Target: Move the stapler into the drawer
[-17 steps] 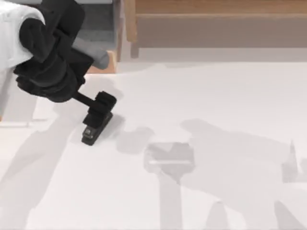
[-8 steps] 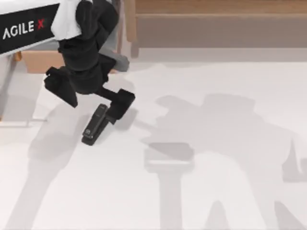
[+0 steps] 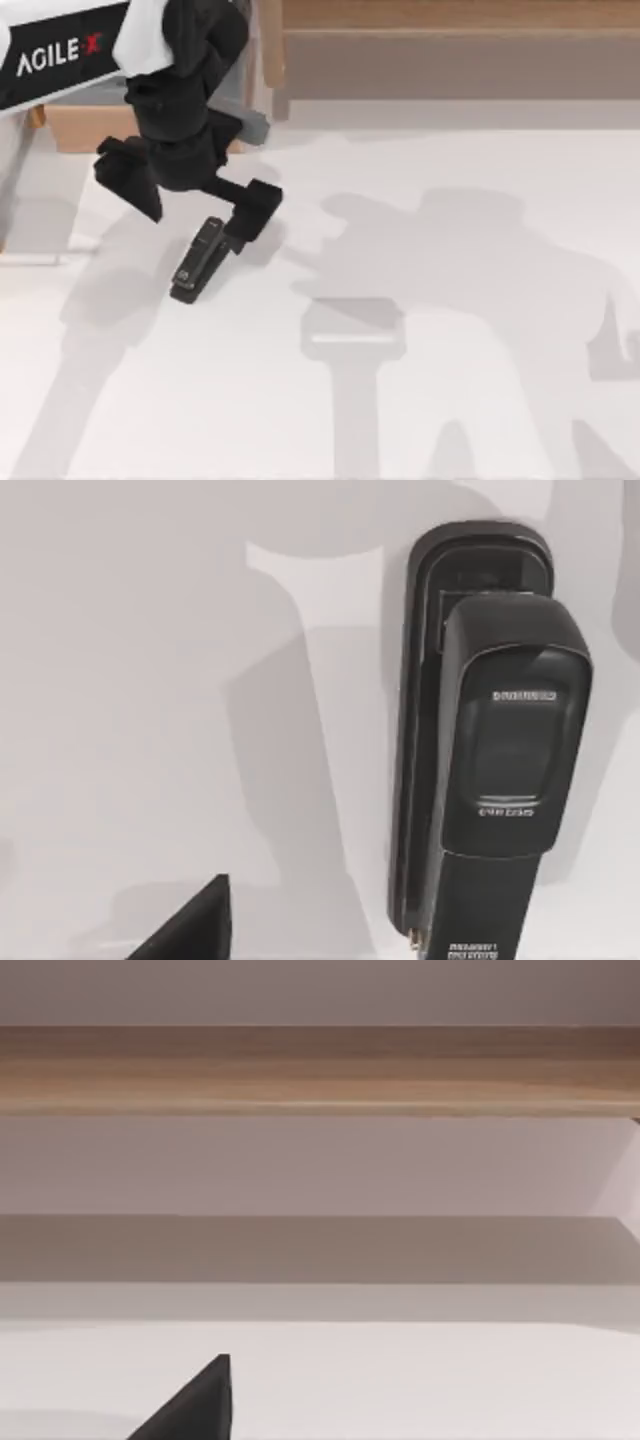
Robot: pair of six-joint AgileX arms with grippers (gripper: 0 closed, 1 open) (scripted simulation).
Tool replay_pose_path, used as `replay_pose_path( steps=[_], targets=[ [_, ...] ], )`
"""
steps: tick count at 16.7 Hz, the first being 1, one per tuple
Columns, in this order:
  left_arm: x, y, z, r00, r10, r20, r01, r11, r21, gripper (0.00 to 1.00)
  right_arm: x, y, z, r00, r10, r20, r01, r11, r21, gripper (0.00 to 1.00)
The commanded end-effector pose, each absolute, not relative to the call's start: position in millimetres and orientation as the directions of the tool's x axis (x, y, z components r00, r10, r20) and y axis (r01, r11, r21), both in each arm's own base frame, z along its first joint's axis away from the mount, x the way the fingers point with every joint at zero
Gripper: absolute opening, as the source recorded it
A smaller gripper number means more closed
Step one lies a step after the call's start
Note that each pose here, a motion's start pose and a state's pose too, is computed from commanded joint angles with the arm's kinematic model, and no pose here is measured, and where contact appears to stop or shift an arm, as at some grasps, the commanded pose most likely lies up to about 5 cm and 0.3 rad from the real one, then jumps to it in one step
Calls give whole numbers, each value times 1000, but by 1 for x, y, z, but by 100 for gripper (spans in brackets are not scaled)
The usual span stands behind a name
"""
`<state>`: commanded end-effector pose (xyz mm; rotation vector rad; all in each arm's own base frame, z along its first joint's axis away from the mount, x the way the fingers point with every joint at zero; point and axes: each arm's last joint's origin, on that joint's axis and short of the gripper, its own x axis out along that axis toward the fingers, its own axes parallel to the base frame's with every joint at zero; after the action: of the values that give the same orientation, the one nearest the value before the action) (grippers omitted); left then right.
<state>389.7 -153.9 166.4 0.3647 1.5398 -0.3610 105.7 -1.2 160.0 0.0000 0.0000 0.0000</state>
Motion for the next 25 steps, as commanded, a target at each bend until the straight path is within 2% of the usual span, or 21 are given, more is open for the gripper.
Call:
replay_pose_path(
  steps=[3,9,13,25],
  targets=[
    [389,-155,161,0,3,-1000,448,894,2,100,106,-1,160,1000,0,0,0,1000,0,100],
    [390,-154,120,3,1,-1000,446,895,3,100,106,-1,160,1000,0,0,0,1000,0,100],
    [390,-154,116,1,2,-1000,446,895,2,100,106,-1,160,1000,0,0,0,1000,0,100],
    [390,-154,116,1,2,-1000,446,895,2,10,106,-1,160,1000,0,0,0,1000,0,100]
  ],
)
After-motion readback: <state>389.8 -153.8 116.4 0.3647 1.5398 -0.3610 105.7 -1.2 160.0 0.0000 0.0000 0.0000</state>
